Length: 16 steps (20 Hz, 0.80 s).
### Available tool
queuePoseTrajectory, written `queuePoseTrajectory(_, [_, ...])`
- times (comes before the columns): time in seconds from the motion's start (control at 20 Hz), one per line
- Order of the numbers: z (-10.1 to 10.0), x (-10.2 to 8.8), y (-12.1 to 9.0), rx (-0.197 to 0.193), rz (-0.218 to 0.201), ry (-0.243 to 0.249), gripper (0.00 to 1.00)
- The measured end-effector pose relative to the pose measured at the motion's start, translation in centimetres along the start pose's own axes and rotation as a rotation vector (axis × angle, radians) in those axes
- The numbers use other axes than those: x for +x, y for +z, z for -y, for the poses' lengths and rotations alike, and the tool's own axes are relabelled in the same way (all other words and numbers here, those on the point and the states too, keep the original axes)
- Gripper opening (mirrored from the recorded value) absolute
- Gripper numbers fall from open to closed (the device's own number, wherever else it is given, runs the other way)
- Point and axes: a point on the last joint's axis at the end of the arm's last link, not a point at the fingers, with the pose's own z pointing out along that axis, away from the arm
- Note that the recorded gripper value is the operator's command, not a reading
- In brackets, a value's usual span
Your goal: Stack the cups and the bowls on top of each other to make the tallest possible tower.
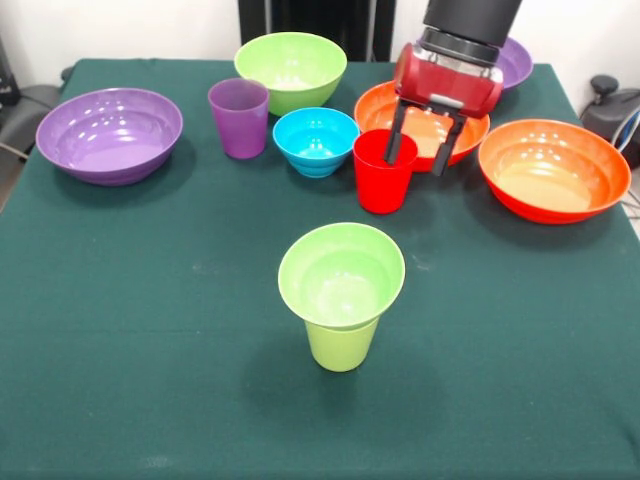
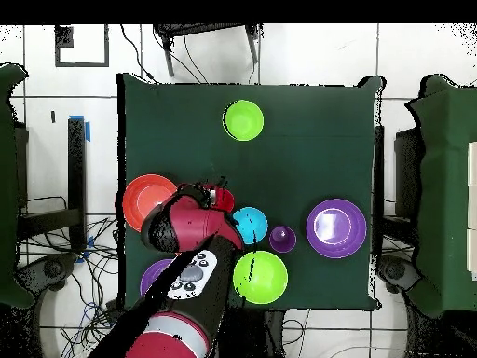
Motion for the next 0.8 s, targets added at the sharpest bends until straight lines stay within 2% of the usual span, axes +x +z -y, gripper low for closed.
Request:
queuePoseTrajectory(0.25, [-1.2,0.7,0.5,-0.006,0.016,0.012,1.00])
queuePoseTrajectory(0.8, [-1.5,1.5,1.1,-0.005,0.020,0.044,1.00])
